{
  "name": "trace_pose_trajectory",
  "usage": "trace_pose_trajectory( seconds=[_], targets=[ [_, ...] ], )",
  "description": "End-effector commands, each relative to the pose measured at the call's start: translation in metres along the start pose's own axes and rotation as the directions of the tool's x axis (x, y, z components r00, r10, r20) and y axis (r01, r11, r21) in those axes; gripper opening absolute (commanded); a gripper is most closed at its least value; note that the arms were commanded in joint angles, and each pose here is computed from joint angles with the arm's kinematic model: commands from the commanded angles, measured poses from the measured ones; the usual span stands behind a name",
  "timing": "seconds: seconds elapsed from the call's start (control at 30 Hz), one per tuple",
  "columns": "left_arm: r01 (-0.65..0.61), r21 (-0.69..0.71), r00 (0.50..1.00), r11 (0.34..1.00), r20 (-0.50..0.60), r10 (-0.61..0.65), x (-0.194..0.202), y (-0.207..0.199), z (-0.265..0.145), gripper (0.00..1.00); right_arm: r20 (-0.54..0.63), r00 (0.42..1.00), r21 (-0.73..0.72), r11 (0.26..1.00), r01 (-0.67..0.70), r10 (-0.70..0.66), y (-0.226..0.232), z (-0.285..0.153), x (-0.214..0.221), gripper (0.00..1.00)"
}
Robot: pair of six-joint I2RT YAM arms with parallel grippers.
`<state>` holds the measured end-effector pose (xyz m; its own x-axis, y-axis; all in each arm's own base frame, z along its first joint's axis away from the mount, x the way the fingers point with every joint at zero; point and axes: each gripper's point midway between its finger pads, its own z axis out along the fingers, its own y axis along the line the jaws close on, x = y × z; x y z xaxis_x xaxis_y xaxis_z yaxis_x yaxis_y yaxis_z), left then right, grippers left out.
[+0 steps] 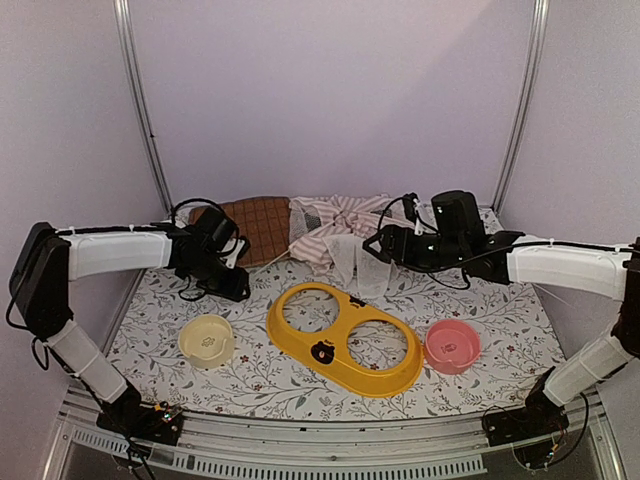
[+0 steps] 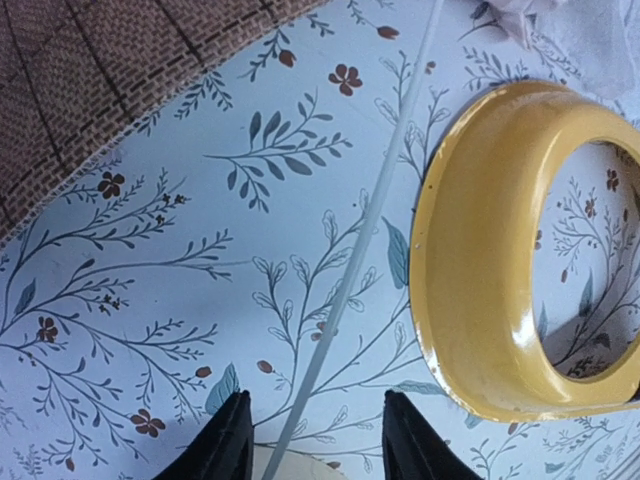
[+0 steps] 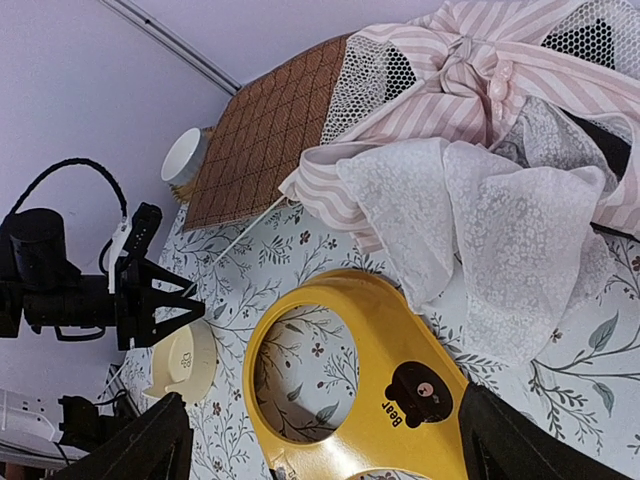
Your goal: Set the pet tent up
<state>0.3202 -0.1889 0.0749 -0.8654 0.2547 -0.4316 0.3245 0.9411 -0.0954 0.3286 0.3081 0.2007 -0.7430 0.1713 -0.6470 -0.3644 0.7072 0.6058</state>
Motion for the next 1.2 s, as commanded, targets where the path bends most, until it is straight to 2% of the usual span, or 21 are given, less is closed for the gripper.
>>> trace_pose_trajectory(
  seconds=[0.0,0.07,0.2,0.33,0.63,0.9,1.17],
  targets=[
    [-0.035,0.051,0.999,0.998,0.004,0.035,-0.008,-0.012,-0.001,0.38,0.014,1.000,-0.005,1.000,0.017,-0.017,0.002,-0.010,0.000,0.94],
    [-0.044,0.074,0.999,0.996,0.013,0.043,-0.011,-0.018,-0.003,0.26,0.014,1.000,-0.002,1.000,0.017,-0.017,0.002,-0.011,0.000,0.94],
    [-0.062,0.140,0.997,0.988,0.045,0.056,-0.022,-0.033,-0.012,0.09,0.011,1.000,-0.014,1.000,0.011,-0.011,0.004,-0.012,0.002,0.94],
    [-0.068,0.240,0.995,0.968,0.082,0.050,-0.034,-0.056,-0.022,0.00,-0.002,1.000,-0.027,1.000,0.013,-0.013,0.012,-0.011,0.012,0.94],
    [-0.026,0.415,0.986,0.910,0.161,-0.045,-0.062,-0.105,-0.041,0.00,-0.046,0.999,-0.157,0.988,0.008,-0.015,0.070,0.006,0.063,0.93],
    [-0.001,0.477,0.970,0.879,0.214,-0.115,-0.083,-0.131,-0.047,0.00,-0.132,0.991,-0.311,0.950,-0.015,-0.028,0.140,0.024,0.122,0.92],
    [-0.024,0.503,0.970,0.864,0.220,-0.101,-0.075,-0.155,-0.042,0.00,-0.254,0.963,-0.428,0.903,-0.025,-0.093,0.192,0.035,0.202,0.89]
  ],
)
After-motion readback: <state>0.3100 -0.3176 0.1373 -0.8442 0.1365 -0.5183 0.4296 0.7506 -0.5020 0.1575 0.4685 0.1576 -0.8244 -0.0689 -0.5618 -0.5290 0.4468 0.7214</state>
